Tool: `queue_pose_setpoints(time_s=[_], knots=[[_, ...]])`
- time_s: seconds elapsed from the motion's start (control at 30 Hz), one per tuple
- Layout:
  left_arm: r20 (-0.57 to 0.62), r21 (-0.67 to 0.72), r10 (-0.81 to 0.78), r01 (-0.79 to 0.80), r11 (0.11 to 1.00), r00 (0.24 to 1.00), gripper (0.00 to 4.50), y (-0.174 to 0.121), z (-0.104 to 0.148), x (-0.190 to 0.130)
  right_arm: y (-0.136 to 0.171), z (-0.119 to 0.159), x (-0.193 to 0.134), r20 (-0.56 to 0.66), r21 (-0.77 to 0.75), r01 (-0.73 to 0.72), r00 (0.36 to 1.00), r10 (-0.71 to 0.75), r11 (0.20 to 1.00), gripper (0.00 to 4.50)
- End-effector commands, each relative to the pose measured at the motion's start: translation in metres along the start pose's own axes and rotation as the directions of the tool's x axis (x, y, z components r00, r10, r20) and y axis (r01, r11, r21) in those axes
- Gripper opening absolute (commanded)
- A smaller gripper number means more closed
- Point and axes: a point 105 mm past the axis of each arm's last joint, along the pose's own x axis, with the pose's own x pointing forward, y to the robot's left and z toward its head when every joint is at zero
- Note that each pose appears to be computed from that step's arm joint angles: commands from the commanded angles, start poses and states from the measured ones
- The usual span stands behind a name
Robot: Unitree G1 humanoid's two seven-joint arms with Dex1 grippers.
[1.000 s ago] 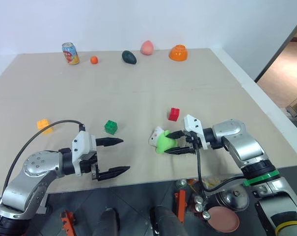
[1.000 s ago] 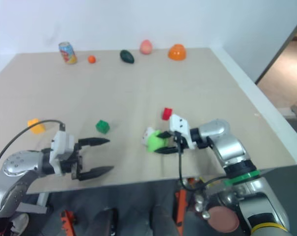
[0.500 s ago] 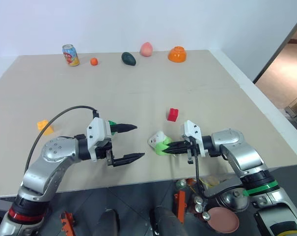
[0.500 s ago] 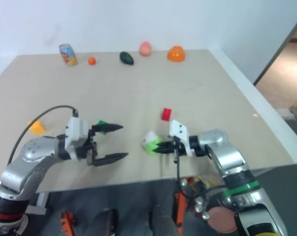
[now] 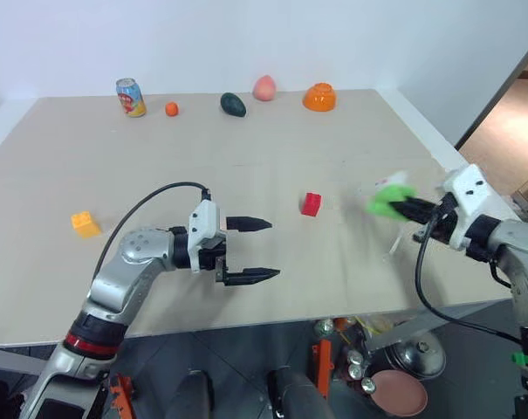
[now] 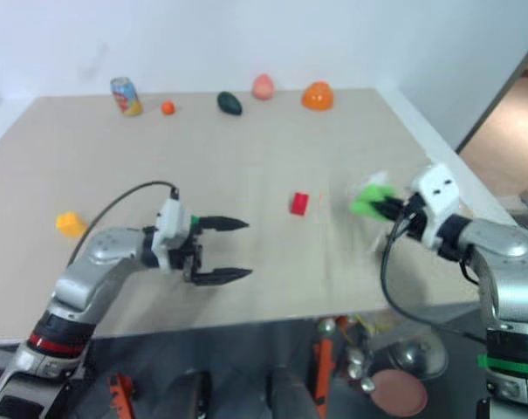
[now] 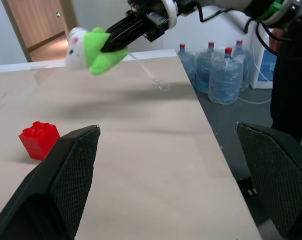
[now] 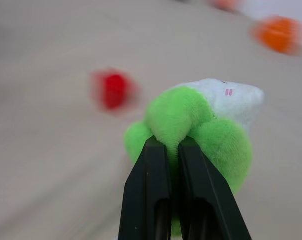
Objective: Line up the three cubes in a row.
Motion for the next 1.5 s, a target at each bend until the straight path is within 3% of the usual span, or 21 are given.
queue_pose_setpoints(time_s=[0.03, 0.07, 0.3, 0.43, 0.73, 0.87, 1.07, 1.3, 1.5], knots=[[0.02, 0.029, -0.026, 0.026, 0.999, 0.999, 4.5, 0.003, 0.007, 0.005, -0.027, -0.017, 0.009, -0.016, -0.013, 0.244, 0.97, -0.244, 0.97, 0.03], [0.021, 0.027, -0.031, 0.03, 0.999, 0.999, 4.5, 0.003, 0.007, 0.006, -0.03, -0.022, 0.012, -0.021, 0.0, 0.282, 0.959, -0.282, 0.96, 0.7], [0.016, 0.024, -0.022, 0.022, 0.999, 1.0, 4.5, 0.004, 0.005, 0.005, -0.004, -0.014, 0.034, 0.077, 0.049, 0.267, 0.96, -0.27, 0.962, 3.15], [0.011, 0.016, -0.005, 0.004, 1.0, 1.0, 4.5, 0.001, 0.003, 0.002, 0.014, 0.004, 0.044, 0.162, 0.057, 0.192, 0.967, -0.199, 0.98, 4.48], [0.009, -0.005, 0.039, -0.039, 0.999, 0.999, 4.5, -0.002, 0.002, -0.004, 0.004, 0.055, 0.058, 0.312, 0.12, 0.235, 0.913, -0.262, 0.964, 4.48], [0.007, -0.011, 0.047, -0.047, 0.999, 0.999, 4.5, -0.002, 0.003, -0.006, 0.013, 0.068, 0.06, 0.353, 0.147, 0.16, 0.913, -0.203, 0.976, 4.48], [-0.03, -0.021, 0.06, -0.06, 0.998, 0.998, 4.5, -0.005, 0.001, -0.019, 0.084, 0.046, 0.053, 0.299, 0.007, -0.182, 0.939, 0.172, 0.983, 4.48], [-0.071, -0.02, 0.097, -0.099, 0.995, 0.993, 4.5, -0.009, -0.005, -0.032, 0.089, 0.016, 0.054, 0.148, 0.028, -0.135, 0.98, 0.129, 0.99, 4.48], [-0.051, -0.03, 0.117, -0.119, 0.992, 0.992, 4.5, -0.014, -0.004, -0.027, 0.116, 0.016, 0.061, 0.095, 0.142, -0.064, 0.994, 0.051, 0.988, 4.48]])
